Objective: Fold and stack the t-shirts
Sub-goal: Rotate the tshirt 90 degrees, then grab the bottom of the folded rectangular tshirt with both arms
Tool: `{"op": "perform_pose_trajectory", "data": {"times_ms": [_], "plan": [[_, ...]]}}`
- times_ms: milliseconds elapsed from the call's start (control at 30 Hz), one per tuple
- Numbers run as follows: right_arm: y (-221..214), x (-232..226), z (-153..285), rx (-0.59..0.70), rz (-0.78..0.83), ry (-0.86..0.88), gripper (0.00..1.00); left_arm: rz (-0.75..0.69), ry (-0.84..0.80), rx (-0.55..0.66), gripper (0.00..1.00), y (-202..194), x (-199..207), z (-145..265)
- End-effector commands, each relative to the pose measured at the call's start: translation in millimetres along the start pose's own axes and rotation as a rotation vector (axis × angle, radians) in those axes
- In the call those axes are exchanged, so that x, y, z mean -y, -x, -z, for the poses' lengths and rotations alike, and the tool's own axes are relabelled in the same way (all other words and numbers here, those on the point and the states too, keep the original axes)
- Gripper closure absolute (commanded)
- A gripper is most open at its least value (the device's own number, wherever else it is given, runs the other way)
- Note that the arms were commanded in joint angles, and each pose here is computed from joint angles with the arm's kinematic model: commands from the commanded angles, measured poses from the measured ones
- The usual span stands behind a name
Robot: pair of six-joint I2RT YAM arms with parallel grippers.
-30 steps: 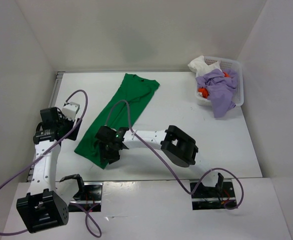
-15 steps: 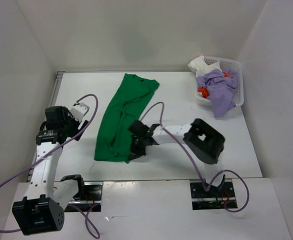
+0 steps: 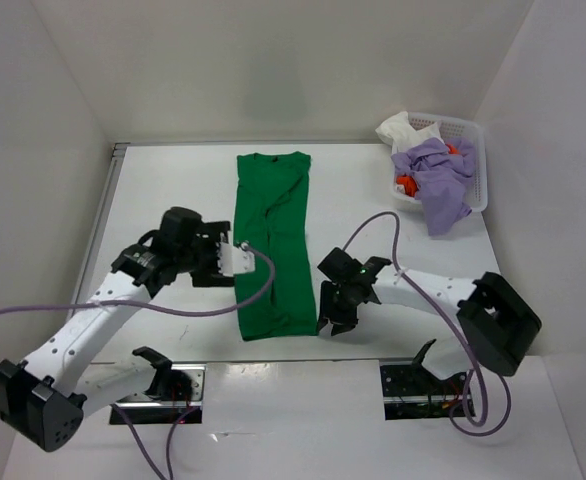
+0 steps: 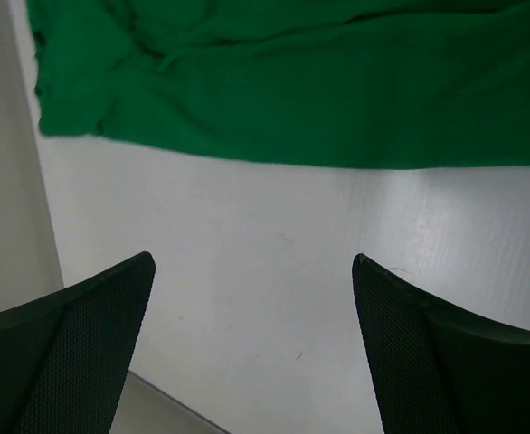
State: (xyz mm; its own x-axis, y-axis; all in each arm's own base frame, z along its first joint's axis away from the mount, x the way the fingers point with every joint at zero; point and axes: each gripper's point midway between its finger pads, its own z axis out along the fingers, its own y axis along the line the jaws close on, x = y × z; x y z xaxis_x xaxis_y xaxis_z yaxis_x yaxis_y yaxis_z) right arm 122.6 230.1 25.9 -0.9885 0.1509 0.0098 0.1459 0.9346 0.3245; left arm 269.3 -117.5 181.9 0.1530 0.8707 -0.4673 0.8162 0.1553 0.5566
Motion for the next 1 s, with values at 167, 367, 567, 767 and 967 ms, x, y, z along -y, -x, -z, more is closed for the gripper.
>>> {"op": "perform_pose_trajectory", "data": {"times_ms": [167, 367, 567, 767, 967], "plan": [[5, -6, 37, 0.058, 0.087, 0.022, 0.49, -0.497, -0.369, 0.125, 0.04, 36, 120, -26], [20, -37, 21, 0.042, 0.154, 0.091, 0.49, -0.732, -0.404, 0.316, 0.07, 61, 167, -24], [33, -43, 6, 0.030, 0.197, 0.085, 0.49, -0.841, -0.546, 0.330, 0.12, 62, 191, -52], [24, -33, -4, -0.015, 0.184, 0.091, 0.49, -0.882, -0.688, 0.264, 0.13, 42, 212, -76], [26, -23, -12, -0.037, 0.170, 0.093, 0.49, -0.874, -0.730, 0.215, 0.27, 26, 223, -89]]}}
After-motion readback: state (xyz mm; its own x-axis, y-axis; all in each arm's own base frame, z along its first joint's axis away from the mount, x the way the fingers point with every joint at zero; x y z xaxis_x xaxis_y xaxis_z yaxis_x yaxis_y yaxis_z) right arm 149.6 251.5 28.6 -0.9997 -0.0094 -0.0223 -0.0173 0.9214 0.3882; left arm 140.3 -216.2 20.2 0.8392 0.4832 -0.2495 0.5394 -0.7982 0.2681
